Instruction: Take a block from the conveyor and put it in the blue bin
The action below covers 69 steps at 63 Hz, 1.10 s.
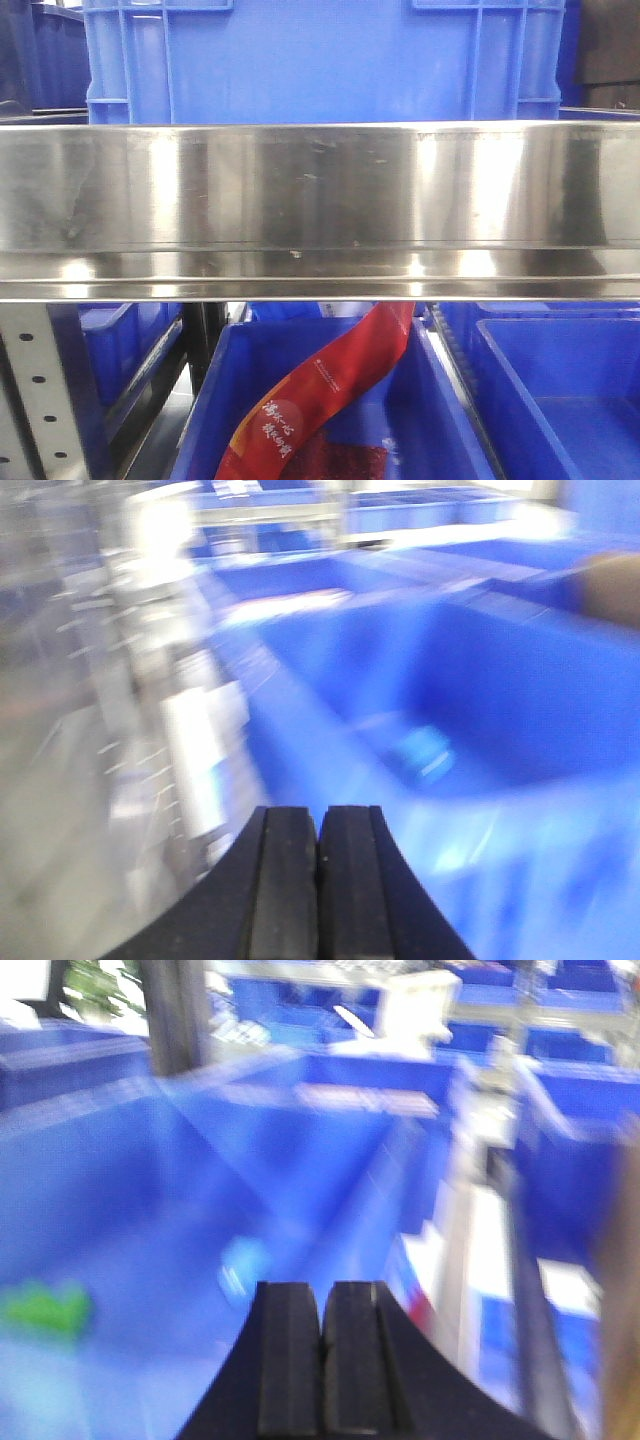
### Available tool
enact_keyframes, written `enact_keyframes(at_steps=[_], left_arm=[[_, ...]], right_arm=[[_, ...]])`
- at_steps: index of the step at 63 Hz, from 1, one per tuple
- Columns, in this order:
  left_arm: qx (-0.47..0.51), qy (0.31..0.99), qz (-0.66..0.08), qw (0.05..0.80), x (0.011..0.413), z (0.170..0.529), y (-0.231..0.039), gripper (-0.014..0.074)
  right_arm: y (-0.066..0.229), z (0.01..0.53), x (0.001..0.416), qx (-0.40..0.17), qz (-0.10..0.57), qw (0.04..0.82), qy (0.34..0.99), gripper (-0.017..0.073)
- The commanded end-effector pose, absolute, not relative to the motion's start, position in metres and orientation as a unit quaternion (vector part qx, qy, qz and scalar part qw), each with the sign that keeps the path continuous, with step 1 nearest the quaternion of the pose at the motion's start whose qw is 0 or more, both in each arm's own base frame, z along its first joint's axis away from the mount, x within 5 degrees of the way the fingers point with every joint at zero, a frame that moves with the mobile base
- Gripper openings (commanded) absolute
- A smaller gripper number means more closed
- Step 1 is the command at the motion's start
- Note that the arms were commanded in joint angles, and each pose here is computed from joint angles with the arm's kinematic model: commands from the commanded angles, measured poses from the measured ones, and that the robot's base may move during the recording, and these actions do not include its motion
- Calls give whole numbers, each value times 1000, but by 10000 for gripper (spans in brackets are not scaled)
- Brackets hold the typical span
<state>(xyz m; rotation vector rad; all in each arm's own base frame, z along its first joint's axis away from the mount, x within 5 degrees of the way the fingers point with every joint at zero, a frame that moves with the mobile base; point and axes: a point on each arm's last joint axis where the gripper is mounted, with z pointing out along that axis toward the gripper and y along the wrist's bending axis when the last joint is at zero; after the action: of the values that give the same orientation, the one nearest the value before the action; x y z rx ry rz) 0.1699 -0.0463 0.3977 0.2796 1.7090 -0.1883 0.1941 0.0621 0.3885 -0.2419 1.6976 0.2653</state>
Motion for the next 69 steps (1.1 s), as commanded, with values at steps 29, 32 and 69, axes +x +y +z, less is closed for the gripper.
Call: enact_keyframes(at_steps=[29,32,69], left_arm=[[91,715,-63,690,88,345,-19,-111],[89,712,-64,694,87,346,-19,-111],[89,709,-64,697,87,347,-19,-111]], right_arm=[[30,345,107,-84,111,722,678,-168],[29,347,103,-83,112,728,671,-168],[28,350,97,-82,114,737,661,-168]])
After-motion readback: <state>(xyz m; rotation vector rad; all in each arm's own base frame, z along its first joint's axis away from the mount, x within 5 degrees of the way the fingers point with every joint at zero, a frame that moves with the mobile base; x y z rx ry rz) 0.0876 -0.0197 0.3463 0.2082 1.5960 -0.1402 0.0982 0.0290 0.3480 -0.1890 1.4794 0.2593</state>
